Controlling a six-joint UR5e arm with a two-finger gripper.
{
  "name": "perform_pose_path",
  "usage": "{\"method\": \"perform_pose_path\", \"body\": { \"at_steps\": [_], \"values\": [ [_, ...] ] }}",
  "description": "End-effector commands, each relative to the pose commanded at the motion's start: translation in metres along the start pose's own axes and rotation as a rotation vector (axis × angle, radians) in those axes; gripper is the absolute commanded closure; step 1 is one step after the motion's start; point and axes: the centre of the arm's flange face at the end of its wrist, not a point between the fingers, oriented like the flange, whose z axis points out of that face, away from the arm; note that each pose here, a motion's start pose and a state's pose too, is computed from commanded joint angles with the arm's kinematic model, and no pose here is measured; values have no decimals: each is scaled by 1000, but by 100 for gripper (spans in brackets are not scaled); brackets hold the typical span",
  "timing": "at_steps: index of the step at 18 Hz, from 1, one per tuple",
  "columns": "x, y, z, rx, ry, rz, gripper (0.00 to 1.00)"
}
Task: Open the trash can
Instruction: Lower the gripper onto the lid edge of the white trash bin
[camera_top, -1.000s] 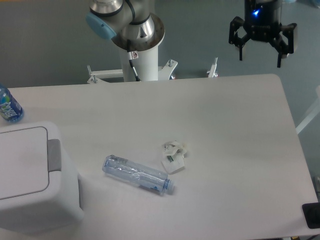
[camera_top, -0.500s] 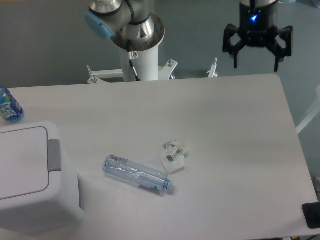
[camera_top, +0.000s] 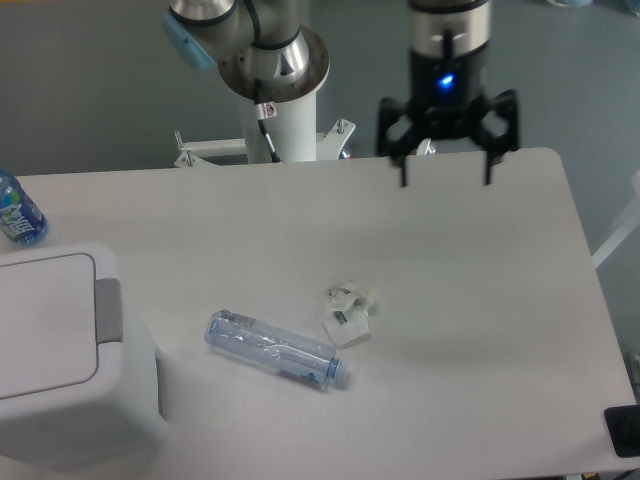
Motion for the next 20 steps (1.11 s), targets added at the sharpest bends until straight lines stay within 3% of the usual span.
{"method": "perform_pose_path", "body": {
  "at_steps": [7, 11, 16, 20],
  "values": [
    [71, -46, 8, 99, 133, -266, 0],
    [107, -57, 20, 101, 186, -289, 0],
    [136, -64, 30, 85, 344, -332, 0],
    [156, -61, 45, 51, 375, -322, 0]
  ]
}}
